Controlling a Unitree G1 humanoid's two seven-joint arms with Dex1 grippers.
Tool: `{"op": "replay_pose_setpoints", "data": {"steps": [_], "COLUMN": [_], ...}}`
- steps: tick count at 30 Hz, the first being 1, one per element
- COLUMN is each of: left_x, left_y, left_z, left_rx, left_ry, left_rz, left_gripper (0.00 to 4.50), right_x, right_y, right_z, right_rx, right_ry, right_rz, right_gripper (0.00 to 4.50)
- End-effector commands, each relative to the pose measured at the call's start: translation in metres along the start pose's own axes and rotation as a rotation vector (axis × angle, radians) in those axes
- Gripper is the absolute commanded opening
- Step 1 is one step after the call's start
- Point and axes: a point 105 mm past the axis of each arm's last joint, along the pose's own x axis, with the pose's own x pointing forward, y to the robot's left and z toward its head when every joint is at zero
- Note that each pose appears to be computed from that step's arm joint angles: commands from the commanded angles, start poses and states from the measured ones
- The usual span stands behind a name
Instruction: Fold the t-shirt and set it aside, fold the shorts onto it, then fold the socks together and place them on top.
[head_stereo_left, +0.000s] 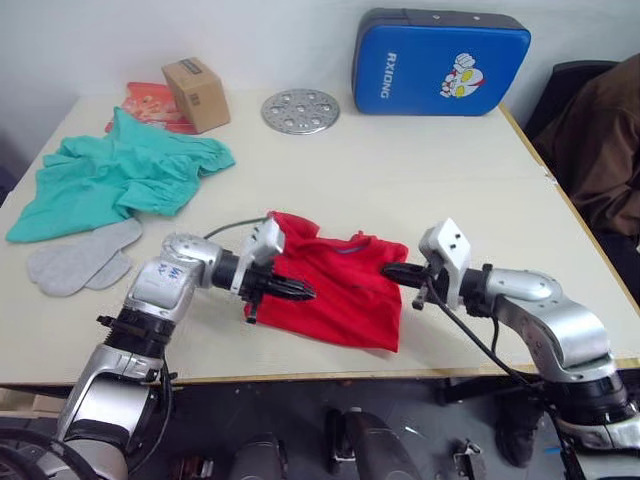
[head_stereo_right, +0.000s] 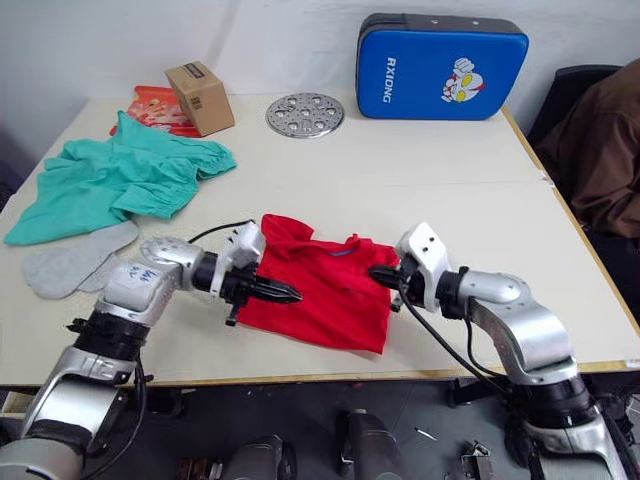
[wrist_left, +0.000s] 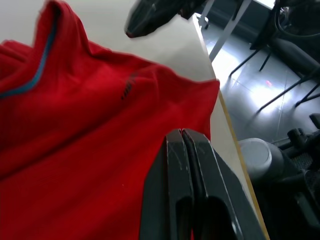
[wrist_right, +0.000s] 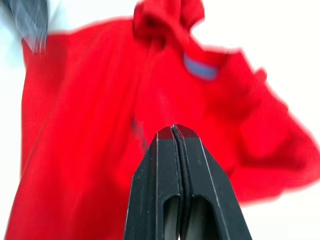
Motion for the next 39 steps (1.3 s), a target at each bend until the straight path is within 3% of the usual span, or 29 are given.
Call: {"op": "replay_pose_setpoints", "data": {"steps": [1, 5, 9, 12, 15, 19, 23, 25, 30, 36, 39], "left_x": [0.007, 0.008, 0.003, 0.000, -0.001, -0.007, -0.016, -0.021, -0.037, -0.043, -0.041], "left_y": [0.013, 0.013, -0.006, -0.023, -0.031, -0.023, -0.020, -0.017, 0.021, 0.067, 0.085], "left_z": [-0.019, -0.040, -0.059, -0.064, -0.065, -0.040, -0.011, 0.001, 0.013, 0.018, 0.030], "left_rx": [0.046, 0.050, -0.014, -0.050, -0.079, -0.124, -0.148, -0.146, -0.097, -0.062, -0.053], "left_ry": [0.093, 0.161, 0.188, 0.180, 0.158, 0.032, -0.063, -0.087, -0.049, -0.016, -0.055], "left_rz": [0.113, 0.130, 0.092, 0.061, 0.069, 0.129, 0.112, 0.107, 0.197, 0.298, 0.351], "left_gripper": [0.03, 0.03, 0.03, 0.03, 0.03, 0.03, 0.03, 0.03, 0.03, 0.03, 0.03], "right_x": [0.019, 0.035, 0.049, 0.044, 0.040, 0.039, 0.030, 0.025, 0.011, 0.010, 0.009], "right_y": [-0.011, -0.023, -0.069, -0.102, -0.115, -0.080, -0.022, 0.003, 0.053, 0.056, 0.053], "right_z": [0.000, -0.004, -0.018, -0.015, -0.003, 0.043, 0.055, 0.050, -0.001, -0.031, -0.042], "right_rx": [0.000, -0.008, -0.036, -0.043, -0.031, -0.038, -0.068, -0.047, -0.068, -0.082, -0.099], "right_ry": [0.017, 0.048, 0.116, 0.117, 0.071, -0.103, -0.147, -0.127, 0.054, 0.143, 0.178], "right_rz": [-0.020, -0.051, -0.256, -0.408, -0.439, -0.220, 0.029, 0.128, 0.281, 0.242, 0.211], "right_gripper": [0.00, 0.00, 0.00, 0.00, 0.00, 0.00, 0.00, 0.00, 0.00, 0.00, 0.00]}}
